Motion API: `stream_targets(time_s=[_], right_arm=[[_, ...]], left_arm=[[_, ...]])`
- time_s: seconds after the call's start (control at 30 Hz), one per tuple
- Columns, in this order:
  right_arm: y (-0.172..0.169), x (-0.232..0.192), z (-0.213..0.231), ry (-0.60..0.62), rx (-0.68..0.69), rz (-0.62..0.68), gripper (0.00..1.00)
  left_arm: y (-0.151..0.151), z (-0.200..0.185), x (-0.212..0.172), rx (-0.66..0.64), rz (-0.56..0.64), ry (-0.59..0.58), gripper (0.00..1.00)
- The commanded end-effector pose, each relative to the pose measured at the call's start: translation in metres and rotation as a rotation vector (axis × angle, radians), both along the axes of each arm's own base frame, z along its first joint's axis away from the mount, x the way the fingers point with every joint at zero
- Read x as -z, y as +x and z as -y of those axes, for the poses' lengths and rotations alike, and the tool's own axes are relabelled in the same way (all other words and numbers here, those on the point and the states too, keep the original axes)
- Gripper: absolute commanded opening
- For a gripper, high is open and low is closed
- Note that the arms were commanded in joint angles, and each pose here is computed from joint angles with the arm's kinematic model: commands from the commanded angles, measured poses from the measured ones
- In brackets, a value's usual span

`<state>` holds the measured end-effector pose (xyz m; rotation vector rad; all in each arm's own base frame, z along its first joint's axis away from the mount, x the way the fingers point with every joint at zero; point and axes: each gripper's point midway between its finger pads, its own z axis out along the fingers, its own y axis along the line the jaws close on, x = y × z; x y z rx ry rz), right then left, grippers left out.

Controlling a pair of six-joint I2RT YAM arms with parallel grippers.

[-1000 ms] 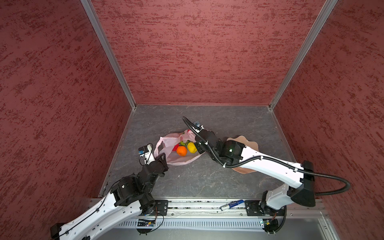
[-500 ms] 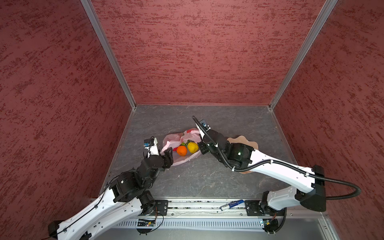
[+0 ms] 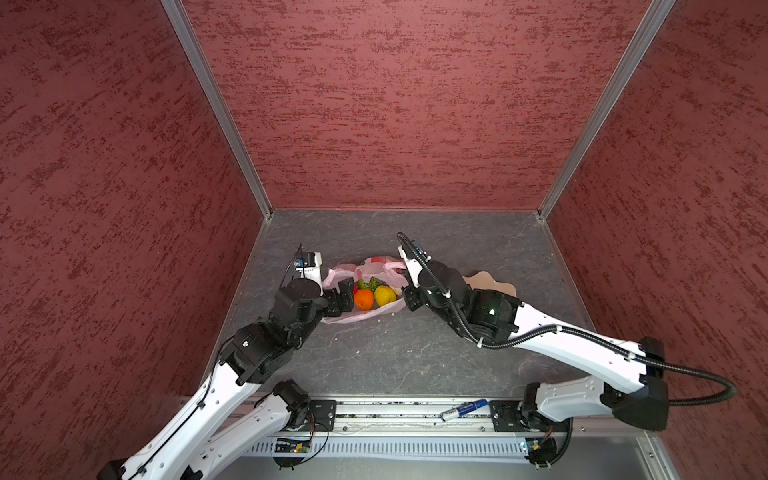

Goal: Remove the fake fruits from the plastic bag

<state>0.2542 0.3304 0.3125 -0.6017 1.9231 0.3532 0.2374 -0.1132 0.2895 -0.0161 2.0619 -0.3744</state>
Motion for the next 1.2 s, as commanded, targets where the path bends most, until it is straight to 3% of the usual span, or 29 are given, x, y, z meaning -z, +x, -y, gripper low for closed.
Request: stream_targets(time_s=[0.0,0.07,0.37,0.47,0.57,0.77,1.17], right_arm=[[-0.004,-0.01,-0.001,0.047,-0.016,0.014,0.05],[-0.004,-0.009,0.0,0.044,-0.014,0.015,0.05],[-0.004,-0.009,0.013,0.045,0.02,0.03,0.05],[-0.005,-0.008,0.021,0.049,0.034,0.03,0.06],[-0.009,-0.002,0.03,0.047,0.047,0.01,0.06],[-0.021,0.02,0.056,0.08,0.1,-0.062,0.07],[-0.035,0.097,0.091,0.095,0.247,-0.24,0.08]], left_arm=[[0.0,0.015,-0.007,0.126,-0.003,0.062,0.95],[0.003,0.015,-0.006,0.139,-0.02,0.088,0.91],[0.023,0.006,-0.019,0.084,0.03,0.065,0.43],[0.027,0.004,-0.021,0.066,0.042,0.057,0.19],[0.026,0.001,-0.017,0.041,0.033,0.046,0.07],[0.011,-0.021,-0.004,-0.053,0.014,0.018,0.02],[-0.023,-0.06,0.039,-0.234,-0.021,-0.104,0.01]])
